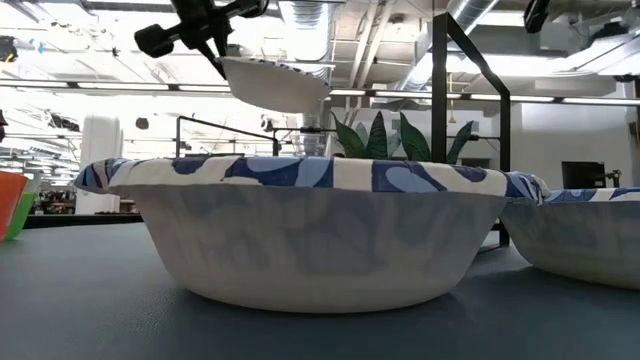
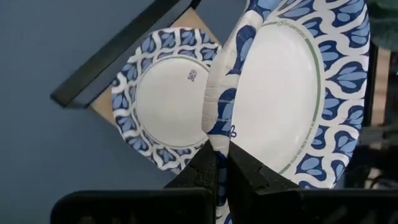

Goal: Place and stack bowls onto a shelf
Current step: Stack the left blue bowl on top of the blue bowl on the shelf

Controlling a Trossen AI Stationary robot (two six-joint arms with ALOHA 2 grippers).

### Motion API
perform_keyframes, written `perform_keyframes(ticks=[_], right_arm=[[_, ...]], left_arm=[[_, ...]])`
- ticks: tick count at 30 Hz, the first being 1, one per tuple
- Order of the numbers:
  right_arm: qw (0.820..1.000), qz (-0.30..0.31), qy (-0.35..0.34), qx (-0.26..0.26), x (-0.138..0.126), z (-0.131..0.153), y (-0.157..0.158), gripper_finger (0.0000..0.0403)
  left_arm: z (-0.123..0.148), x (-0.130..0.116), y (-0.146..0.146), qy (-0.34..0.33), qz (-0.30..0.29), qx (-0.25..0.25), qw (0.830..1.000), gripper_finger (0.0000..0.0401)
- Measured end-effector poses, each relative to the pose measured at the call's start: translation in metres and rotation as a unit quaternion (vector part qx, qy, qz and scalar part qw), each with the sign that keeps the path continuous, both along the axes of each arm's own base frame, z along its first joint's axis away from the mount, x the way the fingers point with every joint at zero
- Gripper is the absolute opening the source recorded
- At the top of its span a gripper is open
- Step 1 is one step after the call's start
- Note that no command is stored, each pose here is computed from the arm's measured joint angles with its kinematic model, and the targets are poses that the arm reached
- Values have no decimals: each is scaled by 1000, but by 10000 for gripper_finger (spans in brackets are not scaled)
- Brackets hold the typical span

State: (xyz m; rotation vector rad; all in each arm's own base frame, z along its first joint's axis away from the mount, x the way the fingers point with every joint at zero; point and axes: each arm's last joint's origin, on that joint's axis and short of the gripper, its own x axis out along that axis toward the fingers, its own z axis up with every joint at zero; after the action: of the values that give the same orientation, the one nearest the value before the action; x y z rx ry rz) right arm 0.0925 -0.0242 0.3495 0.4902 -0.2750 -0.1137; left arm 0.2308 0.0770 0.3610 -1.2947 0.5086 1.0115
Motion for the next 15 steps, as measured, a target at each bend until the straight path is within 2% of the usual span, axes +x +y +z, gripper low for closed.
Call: perform_keyframes(ticks=[6,13,15], right_arm=[[1000,0,14,4,4,-3,-1,123],[1000,0,15,3,4,-3,-1,123],[1000,0,17,4,5,-3,-1,123]], left_arm=[[-7,2,-11,-12,69,-50,996,0],[-35,15,-27,-57,119,-114,985,0],[-44,18,-28,-66,136,-119,981,0]])
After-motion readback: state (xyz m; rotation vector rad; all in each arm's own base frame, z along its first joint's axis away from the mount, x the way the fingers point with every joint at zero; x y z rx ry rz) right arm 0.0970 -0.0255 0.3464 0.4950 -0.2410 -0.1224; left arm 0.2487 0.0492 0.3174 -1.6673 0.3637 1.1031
